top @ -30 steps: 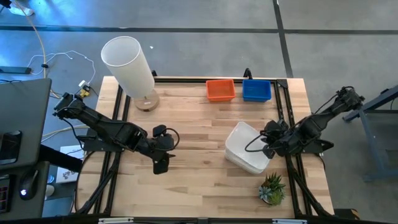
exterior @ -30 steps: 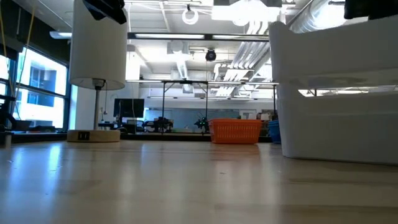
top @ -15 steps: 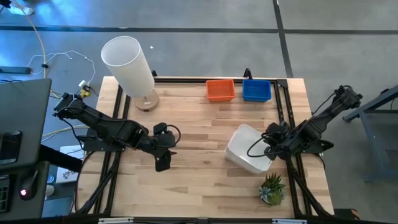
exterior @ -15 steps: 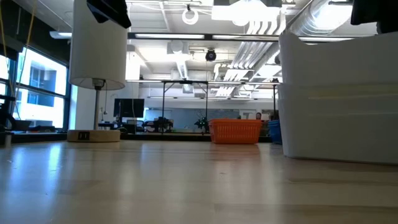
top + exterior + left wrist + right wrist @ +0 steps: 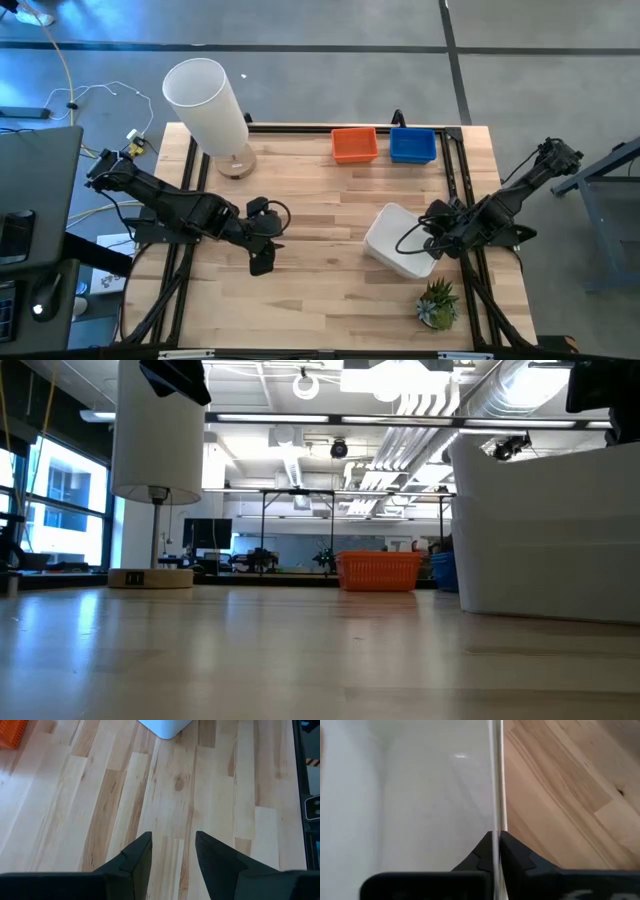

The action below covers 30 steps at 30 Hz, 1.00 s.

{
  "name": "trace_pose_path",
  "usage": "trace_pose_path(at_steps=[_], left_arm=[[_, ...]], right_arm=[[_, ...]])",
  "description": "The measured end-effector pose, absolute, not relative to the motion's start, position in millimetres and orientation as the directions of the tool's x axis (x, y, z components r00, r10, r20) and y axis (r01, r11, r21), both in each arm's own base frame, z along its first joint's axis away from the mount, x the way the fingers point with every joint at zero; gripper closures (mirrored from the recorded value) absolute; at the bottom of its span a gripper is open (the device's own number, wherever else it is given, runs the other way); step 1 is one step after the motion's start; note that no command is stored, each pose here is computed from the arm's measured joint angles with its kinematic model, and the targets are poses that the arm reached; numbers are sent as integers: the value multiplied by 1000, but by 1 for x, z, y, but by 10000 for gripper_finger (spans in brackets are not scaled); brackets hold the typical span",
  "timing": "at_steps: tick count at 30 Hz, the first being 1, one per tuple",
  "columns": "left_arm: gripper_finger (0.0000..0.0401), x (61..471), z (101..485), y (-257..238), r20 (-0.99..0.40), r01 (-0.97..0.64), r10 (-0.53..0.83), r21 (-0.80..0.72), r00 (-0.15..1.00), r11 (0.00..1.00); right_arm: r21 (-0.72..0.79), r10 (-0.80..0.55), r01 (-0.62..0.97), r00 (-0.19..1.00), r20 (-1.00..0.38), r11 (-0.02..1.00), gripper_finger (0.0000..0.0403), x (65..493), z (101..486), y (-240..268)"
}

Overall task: Stack baskets by color
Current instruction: Stack the left white bin on top of the other white bins, then move the stacked white bins to the top of the table

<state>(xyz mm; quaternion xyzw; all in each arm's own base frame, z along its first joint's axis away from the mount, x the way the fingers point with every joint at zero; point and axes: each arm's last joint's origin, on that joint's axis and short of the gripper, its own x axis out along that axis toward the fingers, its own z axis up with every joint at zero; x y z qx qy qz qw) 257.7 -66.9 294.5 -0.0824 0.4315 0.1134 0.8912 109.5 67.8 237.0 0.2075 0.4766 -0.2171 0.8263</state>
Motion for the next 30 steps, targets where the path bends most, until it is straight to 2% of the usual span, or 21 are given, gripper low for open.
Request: trace_pose_path(at_steps=[3,10,13,19,24,30], left_arm=[[264,258,295,-67,-788,-273,131,-49,602,961],[264,258,295,-67,-788,-273,131,-49,602,961],[264,258,295,-67,-788,-273,131,-49,602,961],[264,258,295,-67,-788,-273,131,-49,602,961],[264,258,295,-67,-787,-274,132,-48,602,961],[264,258,295,-67,-787,-275,133,-47,602,960]], right_arm=[[141,-159,556,456,-876,819,376,110,237,68],[138,-174,576,453,-874,806,297,111,239,65],[157,-195,601,478,-856,784,280,114,249,63],[203,-194,561,568,-800,802,280,122,275,61],[287,-117,481,649,-752,829,290,137,282,66],[300,9,450,543,-840,841,299,153,268,78]])
